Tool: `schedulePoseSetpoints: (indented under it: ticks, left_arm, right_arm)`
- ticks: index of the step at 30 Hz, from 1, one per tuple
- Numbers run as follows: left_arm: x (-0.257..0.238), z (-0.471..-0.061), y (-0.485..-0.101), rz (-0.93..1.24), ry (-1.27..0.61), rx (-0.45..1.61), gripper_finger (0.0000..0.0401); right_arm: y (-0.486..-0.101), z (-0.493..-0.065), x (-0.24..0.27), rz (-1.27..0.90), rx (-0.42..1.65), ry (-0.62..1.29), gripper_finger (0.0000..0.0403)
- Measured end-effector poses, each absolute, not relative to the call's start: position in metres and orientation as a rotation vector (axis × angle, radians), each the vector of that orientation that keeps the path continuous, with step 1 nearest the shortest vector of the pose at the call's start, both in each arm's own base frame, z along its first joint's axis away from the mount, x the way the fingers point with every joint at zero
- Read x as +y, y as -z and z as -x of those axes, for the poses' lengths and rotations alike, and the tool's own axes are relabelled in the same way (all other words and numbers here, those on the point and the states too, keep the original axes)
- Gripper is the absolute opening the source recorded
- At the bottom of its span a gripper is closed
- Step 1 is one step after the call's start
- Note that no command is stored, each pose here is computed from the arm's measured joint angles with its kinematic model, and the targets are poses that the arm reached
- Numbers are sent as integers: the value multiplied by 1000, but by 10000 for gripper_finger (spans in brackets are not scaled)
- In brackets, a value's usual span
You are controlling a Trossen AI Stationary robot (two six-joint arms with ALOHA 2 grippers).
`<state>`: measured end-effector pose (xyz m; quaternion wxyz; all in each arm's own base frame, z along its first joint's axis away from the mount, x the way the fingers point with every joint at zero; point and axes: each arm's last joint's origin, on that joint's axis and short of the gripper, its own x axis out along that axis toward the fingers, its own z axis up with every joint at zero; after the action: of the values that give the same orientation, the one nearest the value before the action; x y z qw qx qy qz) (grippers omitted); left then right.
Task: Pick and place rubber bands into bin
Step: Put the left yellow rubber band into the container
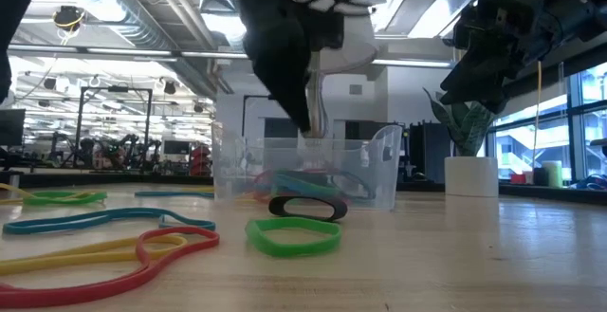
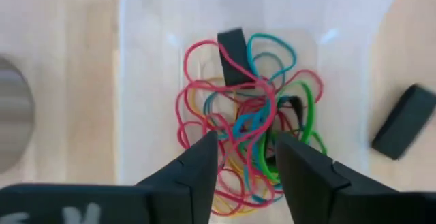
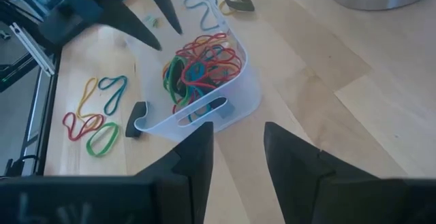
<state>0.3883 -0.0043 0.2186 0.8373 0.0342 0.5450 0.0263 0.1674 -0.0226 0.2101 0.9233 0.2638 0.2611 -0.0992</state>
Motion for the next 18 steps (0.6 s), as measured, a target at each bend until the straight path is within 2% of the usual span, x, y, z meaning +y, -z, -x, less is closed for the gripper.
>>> schedulePoseSetpoints:
  ticks: [8, 13, 18]
  left_arm:
    - [-3, -362, -269, -30, -126, 1062, 141]
    - [0, -328, -290, 83, -298, 1097, 127]
    - [-1, -289, -284, 299, -515, 1148, 121]
  right_arm:
    - [-210, -167, -23, -546, 535, 205, 134]
    - [-210, -167, -23, -547, 535, 206, 134]
    - [-210, -167, -23, -548, 535, 206, 134]
